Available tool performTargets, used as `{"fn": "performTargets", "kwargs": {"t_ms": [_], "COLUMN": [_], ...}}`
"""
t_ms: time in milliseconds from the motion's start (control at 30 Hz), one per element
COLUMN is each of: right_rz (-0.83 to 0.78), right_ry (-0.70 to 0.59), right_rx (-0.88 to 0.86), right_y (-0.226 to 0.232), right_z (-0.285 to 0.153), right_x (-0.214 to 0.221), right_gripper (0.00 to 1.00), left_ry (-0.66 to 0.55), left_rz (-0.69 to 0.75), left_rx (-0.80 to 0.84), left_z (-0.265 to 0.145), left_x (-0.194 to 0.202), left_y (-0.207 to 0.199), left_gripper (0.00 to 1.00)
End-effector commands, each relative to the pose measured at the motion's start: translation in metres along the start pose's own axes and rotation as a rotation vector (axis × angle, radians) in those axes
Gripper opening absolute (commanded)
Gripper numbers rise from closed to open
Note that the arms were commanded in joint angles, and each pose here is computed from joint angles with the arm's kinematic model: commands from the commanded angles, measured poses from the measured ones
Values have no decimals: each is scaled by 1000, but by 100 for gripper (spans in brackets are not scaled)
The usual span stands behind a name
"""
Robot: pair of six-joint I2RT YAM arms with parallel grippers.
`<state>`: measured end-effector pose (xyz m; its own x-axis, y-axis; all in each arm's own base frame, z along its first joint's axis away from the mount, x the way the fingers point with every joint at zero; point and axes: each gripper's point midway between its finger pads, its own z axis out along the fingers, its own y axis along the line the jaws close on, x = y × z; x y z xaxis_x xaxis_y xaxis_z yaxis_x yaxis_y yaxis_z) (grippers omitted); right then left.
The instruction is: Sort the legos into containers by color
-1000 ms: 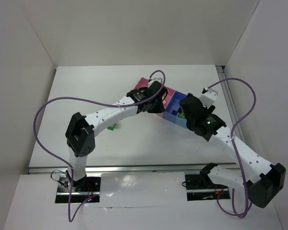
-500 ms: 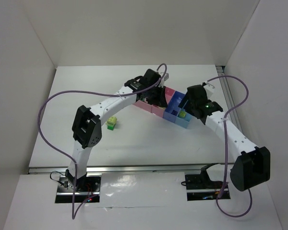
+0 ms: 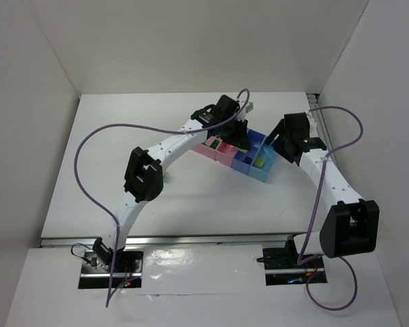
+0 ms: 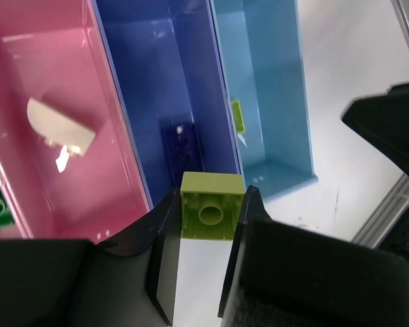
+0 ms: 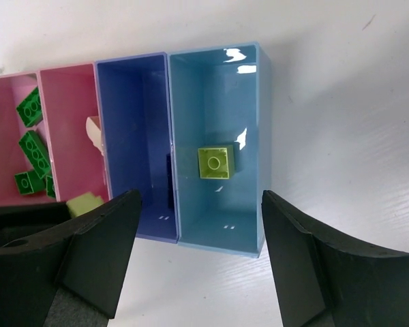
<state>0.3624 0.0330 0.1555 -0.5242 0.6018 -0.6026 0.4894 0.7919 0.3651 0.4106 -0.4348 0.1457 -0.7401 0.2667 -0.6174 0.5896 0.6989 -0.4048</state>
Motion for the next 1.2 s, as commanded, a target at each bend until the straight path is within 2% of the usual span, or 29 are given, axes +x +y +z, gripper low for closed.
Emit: {"fn": "performTargets", "kwargs": {"t_ms": [0,33,67,133,167,233,600,767,1000,1067,1167], "right_rz": [3,3,4,-5,1,3,2,31,75,82,86], "right_ry": [-69,-69,-75,-89,-92,-102,-95,-106,-196,-206,-212], "right_rx": [-41,-41,-45,-33,-27,-35,-29,14,68,82,110], "right_y": [14,14,15,12,9,10,7,-5,-24,-29,-37], "right_z": [-8,-8,-13,-16,-15,-19,-16,-15,-32,-34,-38], "right_x": [-28,-28,-31,-34,-36,-38,-33,-33,-52,-55,-56], "right_gripper": [79,79,79,79,79,79,79,80,81,81,81], "left_ry": [-3,-16,-19,-19,-29,-39,-45,-72,-54,-69,-63], "left_rz": [-12,-21,-20,-30,-25,-20,-25,14,-13,-13,-33], "left_rx": [24,29,30,30,44,60,92,204,331,351,396], "left_z": [15,16,18,22,22,22,0,-12,10,9,12], "left_x": [-4,-9,-11,-9,-12,-15,-20,-34,-27,-31,-29], "left_y": [-1,-3,-3,-2,-4,-7,-5,-29,-74,-78,-84], "left_gripper": [7,21,24,23,14,4,3,1,1,9,17]}}
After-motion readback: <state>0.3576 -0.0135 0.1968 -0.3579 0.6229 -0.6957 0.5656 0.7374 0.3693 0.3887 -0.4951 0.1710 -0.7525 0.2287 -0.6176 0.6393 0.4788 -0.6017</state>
